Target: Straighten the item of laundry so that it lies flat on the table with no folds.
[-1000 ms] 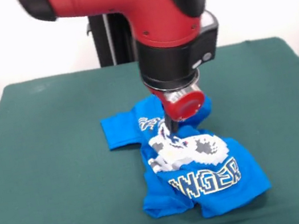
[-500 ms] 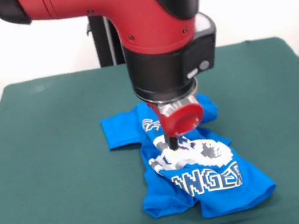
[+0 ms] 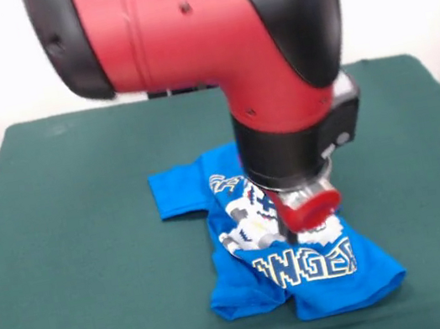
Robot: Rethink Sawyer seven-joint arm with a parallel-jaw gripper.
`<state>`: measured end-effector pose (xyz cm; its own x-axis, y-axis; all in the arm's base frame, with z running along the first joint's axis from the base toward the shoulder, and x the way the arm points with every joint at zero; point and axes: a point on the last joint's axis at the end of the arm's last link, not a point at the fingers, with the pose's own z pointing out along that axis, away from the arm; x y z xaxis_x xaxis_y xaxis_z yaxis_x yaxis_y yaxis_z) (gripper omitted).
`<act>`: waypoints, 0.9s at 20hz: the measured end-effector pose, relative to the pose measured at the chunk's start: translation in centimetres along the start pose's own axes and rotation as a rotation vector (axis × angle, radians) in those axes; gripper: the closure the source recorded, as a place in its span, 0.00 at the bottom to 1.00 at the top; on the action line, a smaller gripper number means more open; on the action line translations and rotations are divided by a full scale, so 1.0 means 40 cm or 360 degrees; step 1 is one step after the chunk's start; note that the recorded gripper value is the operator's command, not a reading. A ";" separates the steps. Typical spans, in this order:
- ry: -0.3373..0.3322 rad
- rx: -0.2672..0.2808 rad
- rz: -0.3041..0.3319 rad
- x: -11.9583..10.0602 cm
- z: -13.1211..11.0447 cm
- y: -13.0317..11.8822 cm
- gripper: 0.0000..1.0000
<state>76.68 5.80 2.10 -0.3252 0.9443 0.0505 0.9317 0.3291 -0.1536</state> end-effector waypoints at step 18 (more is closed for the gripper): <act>-0.0111 0.0122 -0.0089 0.071 -0.152 0.017 1.00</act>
<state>77.38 8.73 8.14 -0.3892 0.9211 -0.0071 0.8976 0.3775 -0.2277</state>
